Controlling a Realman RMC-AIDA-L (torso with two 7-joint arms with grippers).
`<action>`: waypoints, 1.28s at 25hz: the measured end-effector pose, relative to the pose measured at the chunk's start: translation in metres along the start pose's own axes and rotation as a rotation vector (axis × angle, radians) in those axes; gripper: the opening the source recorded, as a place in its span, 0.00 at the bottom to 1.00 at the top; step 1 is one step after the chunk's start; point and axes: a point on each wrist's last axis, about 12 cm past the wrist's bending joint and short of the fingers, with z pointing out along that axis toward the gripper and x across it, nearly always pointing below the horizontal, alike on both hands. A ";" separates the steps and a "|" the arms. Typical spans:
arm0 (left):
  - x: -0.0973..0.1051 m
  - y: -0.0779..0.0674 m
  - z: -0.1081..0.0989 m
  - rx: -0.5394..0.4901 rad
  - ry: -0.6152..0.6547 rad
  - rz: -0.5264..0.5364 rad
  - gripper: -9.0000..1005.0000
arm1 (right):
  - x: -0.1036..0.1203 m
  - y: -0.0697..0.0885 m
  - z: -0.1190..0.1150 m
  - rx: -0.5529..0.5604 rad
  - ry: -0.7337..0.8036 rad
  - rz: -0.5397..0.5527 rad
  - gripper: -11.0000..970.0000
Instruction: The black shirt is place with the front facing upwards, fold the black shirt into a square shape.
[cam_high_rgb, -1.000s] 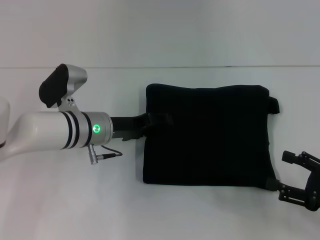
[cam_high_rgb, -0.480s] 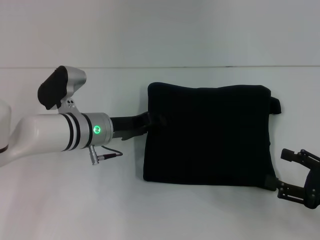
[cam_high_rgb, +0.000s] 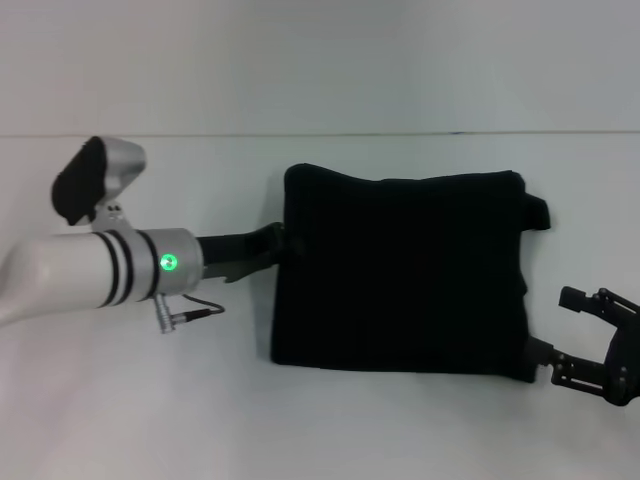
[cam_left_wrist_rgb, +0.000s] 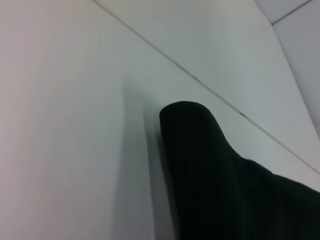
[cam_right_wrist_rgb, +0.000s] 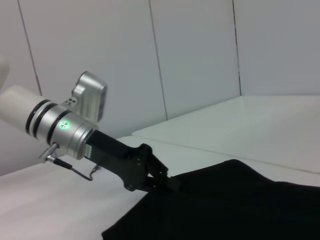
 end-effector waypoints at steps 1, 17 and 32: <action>-0.002 0.004 -0.004 0.005 -0.010 -0.011 0.08 | -0.001 -0.001 0.001 0.001 -0.002 -0.001 0.96; -0.007 0.031 -0.037 0.044 -0.059 0.012 0.09 | -0.005 -0.005 0.012 0.030 -0.021 -0.024 0.96; 0.009 0.048 -0.125 0.253 -0.156 0.783 0.62 | -0.003 0.008 0.031 0.044 -0.086 -0.118 0.96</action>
